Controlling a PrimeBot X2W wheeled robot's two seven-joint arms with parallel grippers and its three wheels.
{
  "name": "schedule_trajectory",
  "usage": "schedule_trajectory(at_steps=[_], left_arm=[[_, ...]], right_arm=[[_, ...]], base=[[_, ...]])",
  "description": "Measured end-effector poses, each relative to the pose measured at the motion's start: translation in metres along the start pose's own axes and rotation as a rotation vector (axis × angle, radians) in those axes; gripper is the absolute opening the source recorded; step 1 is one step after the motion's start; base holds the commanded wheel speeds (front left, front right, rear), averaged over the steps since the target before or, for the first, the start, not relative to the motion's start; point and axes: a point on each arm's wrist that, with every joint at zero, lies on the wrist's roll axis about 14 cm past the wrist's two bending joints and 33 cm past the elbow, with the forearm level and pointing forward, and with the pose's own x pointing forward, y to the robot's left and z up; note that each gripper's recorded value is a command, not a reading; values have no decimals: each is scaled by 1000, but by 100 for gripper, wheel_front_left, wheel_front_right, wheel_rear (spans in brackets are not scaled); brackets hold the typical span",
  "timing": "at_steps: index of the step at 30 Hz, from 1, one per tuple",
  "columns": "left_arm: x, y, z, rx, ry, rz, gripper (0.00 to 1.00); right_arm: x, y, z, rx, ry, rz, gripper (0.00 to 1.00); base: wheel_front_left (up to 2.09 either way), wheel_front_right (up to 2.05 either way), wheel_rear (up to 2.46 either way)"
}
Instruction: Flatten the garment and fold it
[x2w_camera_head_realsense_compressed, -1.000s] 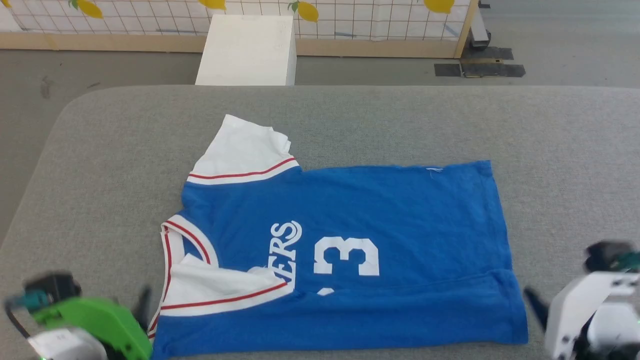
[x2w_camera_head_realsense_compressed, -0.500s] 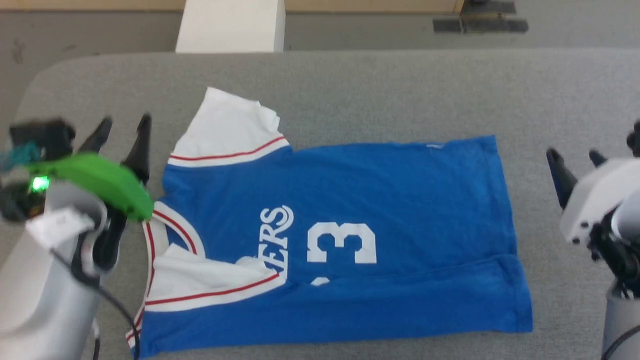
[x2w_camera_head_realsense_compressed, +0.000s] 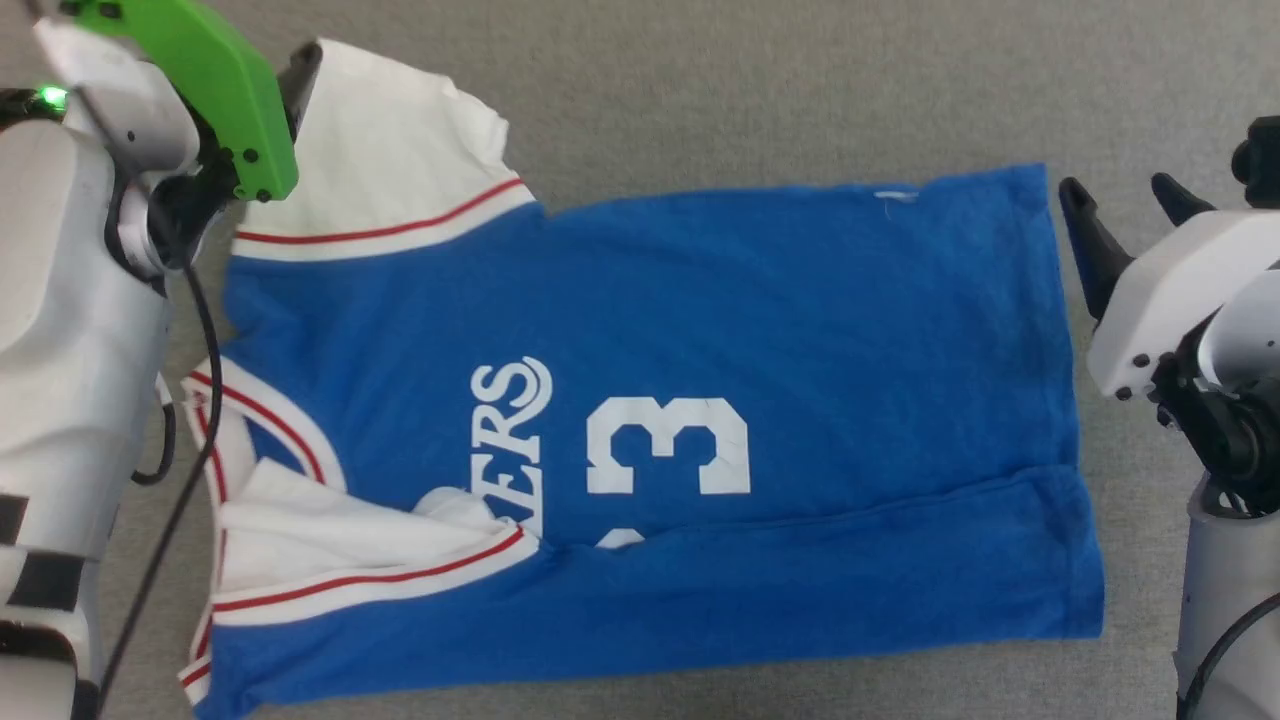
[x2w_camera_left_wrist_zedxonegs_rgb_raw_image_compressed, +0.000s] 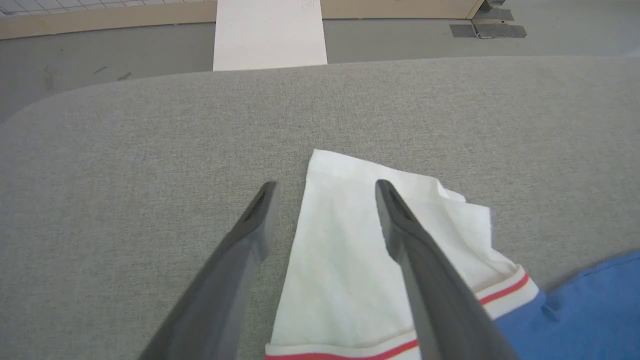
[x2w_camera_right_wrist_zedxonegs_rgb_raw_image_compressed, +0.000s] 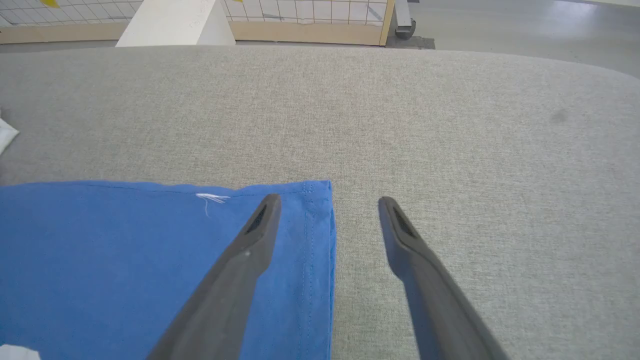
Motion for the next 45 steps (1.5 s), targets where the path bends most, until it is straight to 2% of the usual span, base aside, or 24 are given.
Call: schedule_trajectory(at_steps=[7, 12, 13, 14, 18, 25, 36, 43, 44, 45], left_arm=[[35, 14, -57, 41, 314, 72, 100], [46, 20, -71, 46, 417, 105, 100], [47, 20, -72, 33, 427, 103, 71], [48, 20, -73, 17, 434, 95, 0], [49, 17, -71, -51, 412, 63, 0], [38, 9, -53, -184, 255, -16, 0], [1, -3, -15, -209, 3, -133, 0], [-17, -4, -22, -202, -32, -150, 0], [-19, -4, -23, -204, -37, -149, 0], [-20, -4, -24, -205, -37, -151, 0]], right_arm=[[14, -3, -19, -13, 42, -5, 100], [17, -8, -24, -21, 51, -19, 100], [18, -8, -24, -22, 51, -21, 100], [18, -9, -25, -23, 51, -22, 100], [20, -8, -26, -26, 56, -20, 100], [21, 6, -27, -67, 109, 0, 100], [42, 4, -21, -216, 263, -49, 100], [54, 9, -49, -259, 410, -37, 100], [55, 10, -49, -258, 412, -35, 31], [55, 10, -48, -256, 411, -33, 0]], base=[[0, 0, 0], [0, 0, 0], [0, 0, 0], [0, 0, 0], [0, 0, 0], [0, 0, 0], [0, 0, 0], [0, 0, 0], [0, 0, 0], [0, 0, 0]])
